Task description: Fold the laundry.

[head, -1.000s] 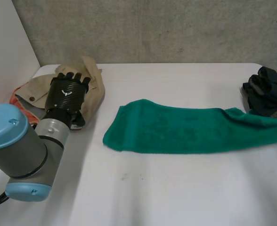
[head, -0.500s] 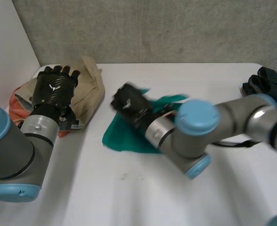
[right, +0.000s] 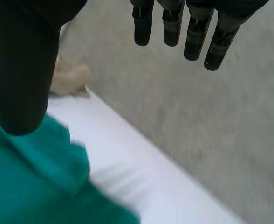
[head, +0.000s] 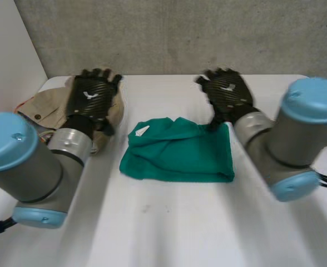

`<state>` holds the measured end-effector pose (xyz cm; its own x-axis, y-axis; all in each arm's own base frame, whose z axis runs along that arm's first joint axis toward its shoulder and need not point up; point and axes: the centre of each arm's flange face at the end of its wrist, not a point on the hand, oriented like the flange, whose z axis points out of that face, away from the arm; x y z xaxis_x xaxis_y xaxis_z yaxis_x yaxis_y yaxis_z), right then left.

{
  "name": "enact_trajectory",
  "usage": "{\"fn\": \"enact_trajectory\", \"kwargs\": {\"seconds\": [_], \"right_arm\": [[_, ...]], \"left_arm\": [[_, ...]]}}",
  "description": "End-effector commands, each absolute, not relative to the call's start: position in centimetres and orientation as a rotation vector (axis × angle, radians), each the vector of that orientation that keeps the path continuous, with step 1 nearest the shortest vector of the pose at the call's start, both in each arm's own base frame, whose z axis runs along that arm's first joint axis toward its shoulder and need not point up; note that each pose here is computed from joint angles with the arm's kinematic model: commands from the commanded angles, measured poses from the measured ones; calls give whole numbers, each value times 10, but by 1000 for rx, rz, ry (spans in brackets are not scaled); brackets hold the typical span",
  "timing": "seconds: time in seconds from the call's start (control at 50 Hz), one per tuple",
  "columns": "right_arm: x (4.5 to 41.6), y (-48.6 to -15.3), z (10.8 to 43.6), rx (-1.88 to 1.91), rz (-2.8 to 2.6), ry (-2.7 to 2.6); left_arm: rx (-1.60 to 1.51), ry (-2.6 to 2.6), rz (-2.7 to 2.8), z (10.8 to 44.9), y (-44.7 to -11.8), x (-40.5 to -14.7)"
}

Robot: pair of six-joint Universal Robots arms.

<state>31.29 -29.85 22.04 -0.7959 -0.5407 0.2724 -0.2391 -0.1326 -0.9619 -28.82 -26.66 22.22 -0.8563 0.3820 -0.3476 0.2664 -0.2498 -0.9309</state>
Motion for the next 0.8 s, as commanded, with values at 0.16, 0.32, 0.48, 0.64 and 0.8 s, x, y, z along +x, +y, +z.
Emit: {"fn": "enact_trajectory", "kwargs": {"seconds": [0.16,0.32,0.48,0.64,0.8], "right_arm": [[261,-290,166,-808,-1693,2270],[265,-283,155,-839,-1697,2256],[270,-280,151,-925,-1778,2210],[270,-281,152,-930,-1790,2204],[270,-281,153,-930,-1789,2207]], "left_arm": [[-988,-1868,2025,165,-274,-350],[-1018,-1859,2052,140,-301,-368],[-1047,-1892,2070,133,-317,-365],[-1068,-1933,2031,130,-315,-363],[-914,-2009,2179,149,-338,-348]]}}
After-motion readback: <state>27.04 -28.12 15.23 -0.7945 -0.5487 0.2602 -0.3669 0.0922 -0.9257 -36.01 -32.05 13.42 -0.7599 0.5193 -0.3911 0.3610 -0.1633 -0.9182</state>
